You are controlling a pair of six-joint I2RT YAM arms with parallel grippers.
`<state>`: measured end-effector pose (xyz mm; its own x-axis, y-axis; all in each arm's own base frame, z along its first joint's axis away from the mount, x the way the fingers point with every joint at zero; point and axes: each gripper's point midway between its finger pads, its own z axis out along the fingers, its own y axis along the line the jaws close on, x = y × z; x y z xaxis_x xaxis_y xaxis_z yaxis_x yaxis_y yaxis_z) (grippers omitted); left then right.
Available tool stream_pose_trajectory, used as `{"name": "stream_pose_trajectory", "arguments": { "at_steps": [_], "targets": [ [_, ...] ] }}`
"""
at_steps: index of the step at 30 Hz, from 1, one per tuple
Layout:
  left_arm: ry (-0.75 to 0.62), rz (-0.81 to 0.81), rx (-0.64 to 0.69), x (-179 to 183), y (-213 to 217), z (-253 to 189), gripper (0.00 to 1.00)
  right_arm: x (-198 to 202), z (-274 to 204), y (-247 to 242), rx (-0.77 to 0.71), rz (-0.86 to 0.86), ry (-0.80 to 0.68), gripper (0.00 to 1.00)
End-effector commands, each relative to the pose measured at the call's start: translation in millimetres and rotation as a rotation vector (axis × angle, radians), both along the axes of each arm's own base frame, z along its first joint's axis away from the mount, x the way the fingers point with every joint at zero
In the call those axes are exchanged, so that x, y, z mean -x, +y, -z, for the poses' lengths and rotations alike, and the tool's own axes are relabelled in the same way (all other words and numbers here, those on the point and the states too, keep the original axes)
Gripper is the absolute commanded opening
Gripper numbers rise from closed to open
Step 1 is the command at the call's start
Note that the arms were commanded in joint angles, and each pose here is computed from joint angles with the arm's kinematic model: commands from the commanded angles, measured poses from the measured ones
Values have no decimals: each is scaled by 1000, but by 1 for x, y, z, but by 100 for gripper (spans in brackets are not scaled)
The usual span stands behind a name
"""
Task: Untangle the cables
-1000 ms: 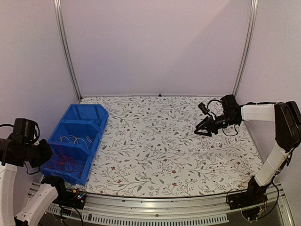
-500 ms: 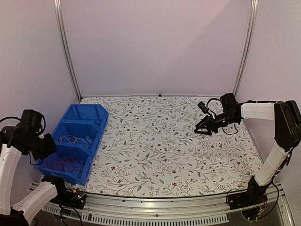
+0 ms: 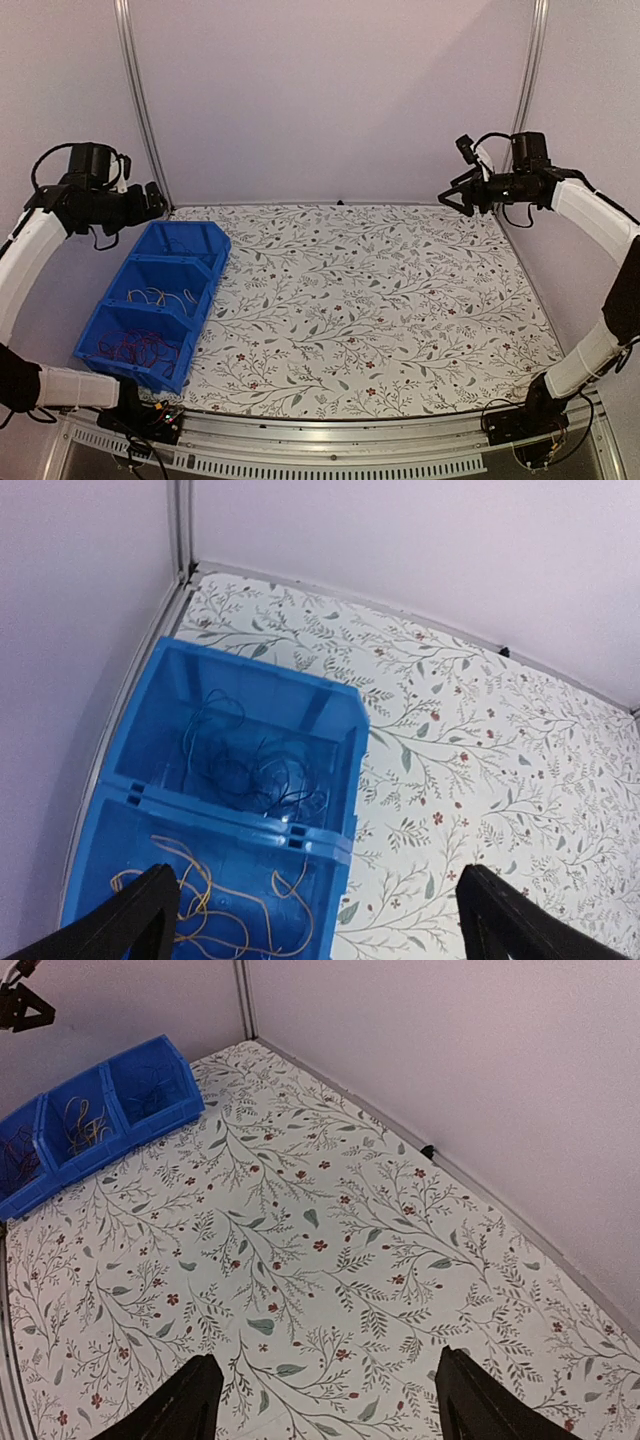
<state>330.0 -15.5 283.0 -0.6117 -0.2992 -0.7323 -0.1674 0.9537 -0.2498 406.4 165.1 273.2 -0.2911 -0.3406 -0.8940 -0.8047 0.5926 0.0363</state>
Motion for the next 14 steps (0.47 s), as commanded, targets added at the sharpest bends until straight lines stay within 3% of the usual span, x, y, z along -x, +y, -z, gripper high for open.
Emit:
{"name": "stream_pose_trajectory", "arguments": {
  "at_steps": [1,6,10,14],
  "targets": [
    [-218,217,-56,-50,-51,-47,100,-17,-63,-37,-42,224,-98,96],
    [-228,373,-86,-78,-109,-43,100,-22,-104,-68,-72,446,-196,99],
    [-293,466,-128,-83,-155,-57,100,-13,-110,-79,-62,511,-243,99],
    [-368,454,-121,-85,-167,-75,100,-2,-112,-81,-58,514,-275,99]
  ]
}}
